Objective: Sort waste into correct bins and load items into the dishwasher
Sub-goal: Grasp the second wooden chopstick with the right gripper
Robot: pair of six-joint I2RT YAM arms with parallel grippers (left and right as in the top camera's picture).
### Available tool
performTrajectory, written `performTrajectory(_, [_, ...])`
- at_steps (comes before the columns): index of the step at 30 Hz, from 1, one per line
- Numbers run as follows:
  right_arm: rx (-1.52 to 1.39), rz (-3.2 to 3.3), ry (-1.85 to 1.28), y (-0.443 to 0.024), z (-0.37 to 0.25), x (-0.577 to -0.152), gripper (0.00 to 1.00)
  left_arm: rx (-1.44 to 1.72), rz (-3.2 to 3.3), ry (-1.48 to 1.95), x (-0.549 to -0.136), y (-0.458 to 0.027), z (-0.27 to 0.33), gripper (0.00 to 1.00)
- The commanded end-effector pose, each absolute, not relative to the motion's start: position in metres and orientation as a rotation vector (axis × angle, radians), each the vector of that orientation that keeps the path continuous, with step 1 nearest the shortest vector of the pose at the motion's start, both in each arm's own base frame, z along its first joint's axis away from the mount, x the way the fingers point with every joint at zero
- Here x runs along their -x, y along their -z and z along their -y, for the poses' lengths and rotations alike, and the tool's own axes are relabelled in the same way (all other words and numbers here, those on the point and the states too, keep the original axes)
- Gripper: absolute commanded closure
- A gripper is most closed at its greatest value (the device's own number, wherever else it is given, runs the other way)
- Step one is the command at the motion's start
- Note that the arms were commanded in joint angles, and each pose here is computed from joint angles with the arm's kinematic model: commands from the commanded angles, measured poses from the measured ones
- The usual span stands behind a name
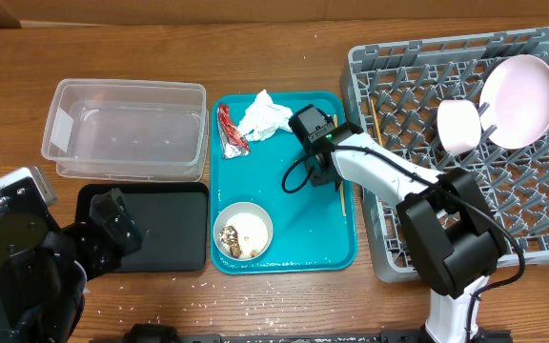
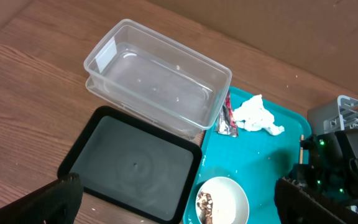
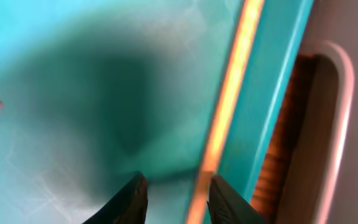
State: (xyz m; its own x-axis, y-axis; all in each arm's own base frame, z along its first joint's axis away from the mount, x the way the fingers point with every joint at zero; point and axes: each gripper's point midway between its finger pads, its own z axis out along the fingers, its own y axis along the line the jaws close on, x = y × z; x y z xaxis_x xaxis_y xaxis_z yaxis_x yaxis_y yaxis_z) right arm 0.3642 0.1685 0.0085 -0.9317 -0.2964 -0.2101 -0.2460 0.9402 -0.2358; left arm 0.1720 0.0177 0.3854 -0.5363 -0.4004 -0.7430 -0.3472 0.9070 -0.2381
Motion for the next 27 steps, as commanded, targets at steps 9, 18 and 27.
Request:
performTrajectory(9, [0.41,-2.891,0.163,-0.003,-0.18,-0.361,0.67,0.535,-2.18,0.063,-0.172,-0.386,-0.019,0.0])
performTrajectory(18, [0.423,-2.929,0.124,0.004,-0.184,-0.354,0.76,0.536,-2.18,0.062,-0.172,-0.386,-0.02,0.0])
performTrajectory(27, [0.436,-2.958,0.035,-0.016,-0.194,-0.346,0.96,0.536,-2.18,0.062,-0.172,-0.386,-0.02,0.0])
